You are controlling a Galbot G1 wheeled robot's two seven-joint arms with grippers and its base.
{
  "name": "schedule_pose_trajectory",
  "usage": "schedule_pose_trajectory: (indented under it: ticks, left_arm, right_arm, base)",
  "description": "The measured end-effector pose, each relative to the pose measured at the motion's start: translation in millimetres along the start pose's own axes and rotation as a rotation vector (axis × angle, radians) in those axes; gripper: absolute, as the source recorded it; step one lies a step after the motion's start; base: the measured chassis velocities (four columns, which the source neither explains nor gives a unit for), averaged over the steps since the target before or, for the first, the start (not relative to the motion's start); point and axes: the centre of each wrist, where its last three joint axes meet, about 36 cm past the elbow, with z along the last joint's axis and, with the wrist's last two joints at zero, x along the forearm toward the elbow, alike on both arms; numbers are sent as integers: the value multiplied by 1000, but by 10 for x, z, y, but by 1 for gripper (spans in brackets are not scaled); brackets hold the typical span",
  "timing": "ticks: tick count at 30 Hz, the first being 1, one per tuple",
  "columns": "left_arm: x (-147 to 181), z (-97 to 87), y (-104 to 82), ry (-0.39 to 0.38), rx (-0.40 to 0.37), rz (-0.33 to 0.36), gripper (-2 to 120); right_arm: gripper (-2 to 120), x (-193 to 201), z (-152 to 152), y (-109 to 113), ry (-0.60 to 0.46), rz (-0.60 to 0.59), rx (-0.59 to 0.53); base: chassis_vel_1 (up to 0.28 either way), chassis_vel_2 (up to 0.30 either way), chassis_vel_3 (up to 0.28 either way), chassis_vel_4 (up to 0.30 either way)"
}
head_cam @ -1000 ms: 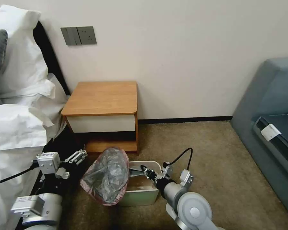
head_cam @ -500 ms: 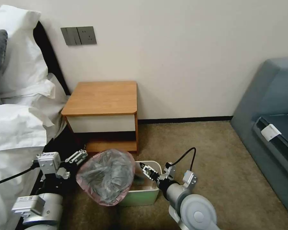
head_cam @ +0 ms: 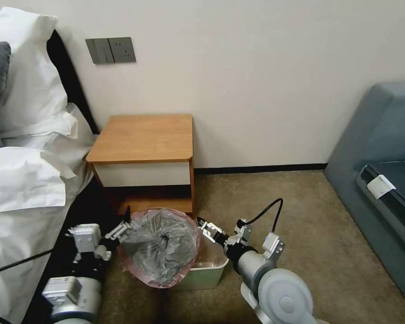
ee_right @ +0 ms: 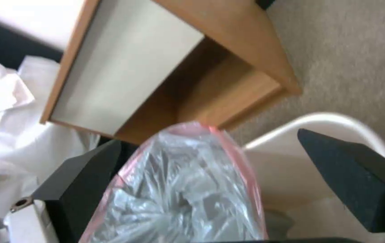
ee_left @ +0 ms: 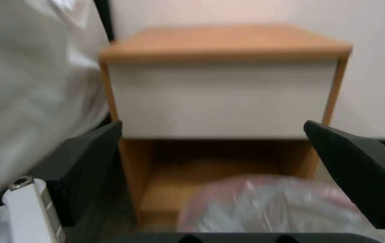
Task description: Pick up the garbage bag from the table and place it over the trash can.
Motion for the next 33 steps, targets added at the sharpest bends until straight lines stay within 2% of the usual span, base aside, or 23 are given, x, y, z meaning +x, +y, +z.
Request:
schedule_pose_trajectory:
  ticks: [9,20,28,30,33]
  left_arm:
    - [-28,234,-256,121,32,27,100]
    - [-58,360,-338,211,22,8,99]
    - [-64,381,-359,248,25,-10,83]
    - [-72,395,-356,262,30,-10,72]
    - [-83,416,-353,270,36,-11,64]
  right_arm:
    - [100,75,-151,-28,-48,12,-5]
    - [100,83,-150,-93,-61,41,-21]
    - [100,77,-123,-124,-66,57,-25]
    - [100,75,-120,-122,-68,57,-27]
    - [100,73,-118,-120,-70,57,-28]
  base:
    - [0,0,0,0]
    - [0,0,0,0]
    - [0,0,0,0]
    - [0,0,0,0]
    - [0,0,0,0]
